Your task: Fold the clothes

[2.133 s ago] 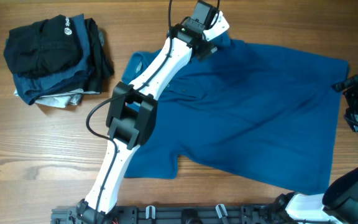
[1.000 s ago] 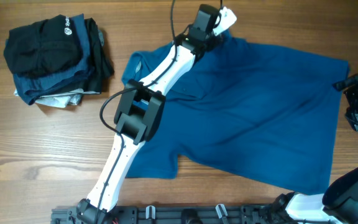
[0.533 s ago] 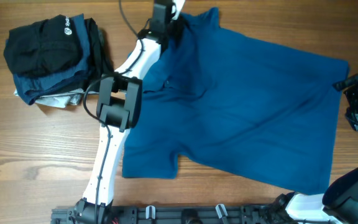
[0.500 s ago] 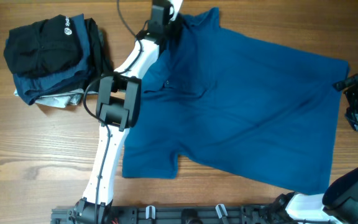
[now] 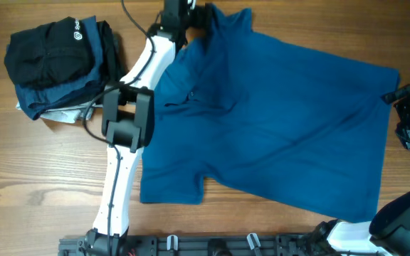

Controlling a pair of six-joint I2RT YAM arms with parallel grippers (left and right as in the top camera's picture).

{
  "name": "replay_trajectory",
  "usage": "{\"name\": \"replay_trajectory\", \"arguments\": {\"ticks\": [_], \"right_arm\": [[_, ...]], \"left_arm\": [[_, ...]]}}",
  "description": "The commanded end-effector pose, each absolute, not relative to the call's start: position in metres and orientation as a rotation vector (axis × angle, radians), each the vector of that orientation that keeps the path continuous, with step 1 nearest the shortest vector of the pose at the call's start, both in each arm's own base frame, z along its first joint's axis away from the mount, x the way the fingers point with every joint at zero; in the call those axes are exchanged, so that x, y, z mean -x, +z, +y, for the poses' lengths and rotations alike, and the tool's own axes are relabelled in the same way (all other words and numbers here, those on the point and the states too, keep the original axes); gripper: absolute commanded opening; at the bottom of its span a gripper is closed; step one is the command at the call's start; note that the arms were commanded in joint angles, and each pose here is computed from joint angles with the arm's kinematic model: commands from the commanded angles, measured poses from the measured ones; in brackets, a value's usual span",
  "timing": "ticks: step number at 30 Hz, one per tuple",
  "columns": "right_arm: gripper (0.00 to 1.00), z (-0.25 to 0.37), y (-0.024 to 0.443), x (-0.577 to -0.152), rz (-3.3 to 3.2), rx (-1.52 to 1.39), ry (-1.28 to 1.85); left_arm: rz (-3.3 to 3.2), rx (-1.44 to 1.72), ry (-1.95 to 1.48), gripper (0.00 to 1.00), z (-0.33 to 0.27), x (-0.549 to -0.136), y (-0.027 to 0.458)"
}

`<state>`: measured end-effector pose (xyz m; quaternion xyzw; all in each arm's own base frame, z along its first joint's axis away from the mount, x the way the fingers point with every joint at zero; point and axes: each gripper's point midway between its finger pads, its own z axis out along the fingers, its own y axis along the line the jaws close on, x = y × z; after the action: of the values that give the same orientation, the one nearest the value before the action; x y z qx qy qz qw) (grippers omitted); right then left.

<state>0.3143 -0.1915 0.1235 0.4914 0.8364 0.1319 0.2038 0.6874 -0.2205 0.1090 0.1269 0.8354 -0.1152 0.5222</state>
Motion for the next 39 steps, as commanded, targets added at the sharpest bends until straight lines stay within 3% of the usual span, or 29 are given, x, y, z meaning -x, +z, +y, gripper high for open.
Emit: {"name": "replay_trajectory", "arguments": {"ticks": [1,5,7,8,9,10,11,12,23,34,39], "right_arm": [[1.0,-0.191,0.136,-0.319,2.312,-1.332,0.376],[0.99,-0.191,0.136,-0.319,2.313,-1.331,0.376],[1.0,-0.191,0.136,-0.319,2.313,-1.331,0.376],[1.0,-0.191,0.136,-0.319,2.312,-1.332,0.376],[0.99,-0.191,0.136,-0.319,2.312,-1.332,0.376],[1.0,-0.191,0.136,-0.319,2.313,-1.331,0.376],[1.0,-0.191,0.136,-0.319,2.313,-1.331,0.376],[1.0,-0.191,0.136,-0.319,2.313,-1.331,0.376],[1.0,-0.191,0.136,-0.319,2.313,-1.331,0.376],[1.0,-0.191,0.136,-0.319,2.312,-1.331,0.376],[1.0,-0.191,0.136,-0.319,2.312,-1.332,0.376]], "left_arm": [[1.878,-0.279,-0.317,0.95,-0.228,-0.681,0.203],[1.891,-0.196,-0.202,0.98,-0.205,-0.684,0.209],[1.925,-0.219,-0.222,0.9,-0.209,-0.68,0.201],[1.987,-0.285,-0.272,0.81,-0.221,-0.67,0.186],[2.034,-0.319,-0.293,0.65,-0.228,-0.662,0.175],[2.065,-0.329,-0.293,0.39,-0.231,-0.657,0.168],[2.091,-0.361,-0.281,0.21,-0.235,-0.651,0.161],[2.109,-0.386,-0.272,0.12,-0.237,-0.647,0.157],[2.279,-0.433,-0.31,0.1,-0.274,-0.611,0.11],[2.51,-0.433,-0.259,0.09,-0.263,-0.591,0.001],[2.553,-0.376,-0.08,0.04,-0.23,-0.594,-0.013]]}}
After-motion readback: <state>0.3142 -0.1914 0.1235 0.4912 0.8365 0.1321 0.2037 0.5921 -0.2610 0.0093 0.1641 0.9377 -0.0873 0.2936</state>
